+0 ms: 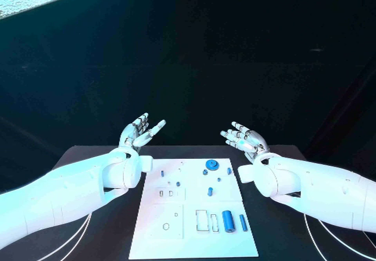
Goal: Assemble the parts on the task board
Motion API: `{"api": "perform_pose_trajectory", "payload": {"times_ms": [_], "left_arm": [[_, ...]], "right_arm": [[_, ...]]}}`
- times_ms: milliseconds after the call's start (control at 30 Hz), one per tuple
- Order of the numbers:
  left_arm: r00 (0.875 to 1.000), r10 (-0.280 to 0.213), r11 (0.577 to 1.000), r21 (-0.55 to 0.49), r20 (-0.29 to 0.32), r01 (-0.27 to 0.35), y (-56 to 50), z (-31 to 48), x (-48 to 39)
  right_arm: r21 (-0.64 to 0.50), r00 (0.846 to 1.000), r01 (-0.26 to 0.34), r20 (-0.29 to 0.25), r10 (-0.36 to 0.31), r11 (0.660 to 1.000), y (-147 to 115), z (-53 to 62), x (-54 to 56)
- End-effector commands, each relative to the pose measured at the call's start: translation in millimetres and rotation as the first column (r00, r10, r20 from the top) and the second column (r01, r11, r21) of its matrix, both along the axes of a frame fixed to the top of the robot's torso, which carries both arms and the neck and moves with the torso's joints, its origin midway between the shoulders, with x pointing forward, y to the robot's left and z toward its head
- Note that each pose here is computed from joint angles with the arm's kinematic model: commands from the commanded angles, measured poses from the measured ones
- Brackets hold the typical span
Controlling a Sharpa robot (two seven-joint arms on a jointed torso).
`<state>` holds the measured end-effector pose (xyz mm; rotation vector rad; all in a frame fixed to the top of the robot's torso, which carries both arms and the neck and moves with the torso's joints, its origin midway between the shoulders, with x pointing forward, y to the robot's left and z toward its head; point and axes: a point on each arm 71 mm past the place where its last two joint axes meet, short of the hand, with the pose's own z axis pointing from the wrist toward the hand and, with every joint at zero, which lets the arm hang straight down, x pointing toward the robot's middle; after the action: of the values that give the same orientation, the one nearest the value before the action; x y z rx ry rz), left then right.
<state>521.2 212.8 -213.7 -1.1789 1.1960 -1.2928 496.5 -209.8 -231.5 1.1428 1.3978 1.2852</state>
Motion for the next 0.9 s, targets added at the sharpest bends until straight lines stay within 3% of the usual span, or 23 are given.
{"api": "perform_pose_trajectory", "payload": {"times_ms": [33, 200, 233, 433, 700, 900], "left_arm": [[0.997, -0.080, 0.996, -0.045, 0.011, 0.080, -6.0, 2.2, 1.4], [0.997, -0.080, 0.996, -0.045, 0.011, 0.080, -6.0, 2.2, 1.4], [0.996, -0.086, 0.994, -0.063, 0.018, 0.086, 12.1, 8.6, -9.1], [0.996, -0.089, 0.994, -0.059, 0.033, 0.090, 19.6, 14.0, -15.5], [0.994, -0.098, 0.993, -0.056, 0.057, 0.101, 21.0, 25.0, -25.6], [0.989, -0.131, 0.990, -0.049, 0.066, 0.135, 20.7, 32.1, -32.9]], "right_arm": [[0.011, 0.985, -0.171, -0.032, 0.171, 0.985, 9, -1.2, 0.7], [0.005, 0.979, -0.199, -0.041, 0.199, 0.980, 8, -1.6, 3.1], [-0.289, 0.966, -0.158, 0.154, 0.208, 0.944, -14, 16.4, 14.0], [-0.423, 0.939, -0.133, 0.236, 0.250, 0.896, -19, 28.9, 19.7], [-0.575, 0.904, -0.142, 0.255, 0.342, 0.806, -16, 43.3, 23.1], [-0.704, 0.871, -0.175, 0.215, 0.442, 0.688, -11, 50.4, 27.9]]}}
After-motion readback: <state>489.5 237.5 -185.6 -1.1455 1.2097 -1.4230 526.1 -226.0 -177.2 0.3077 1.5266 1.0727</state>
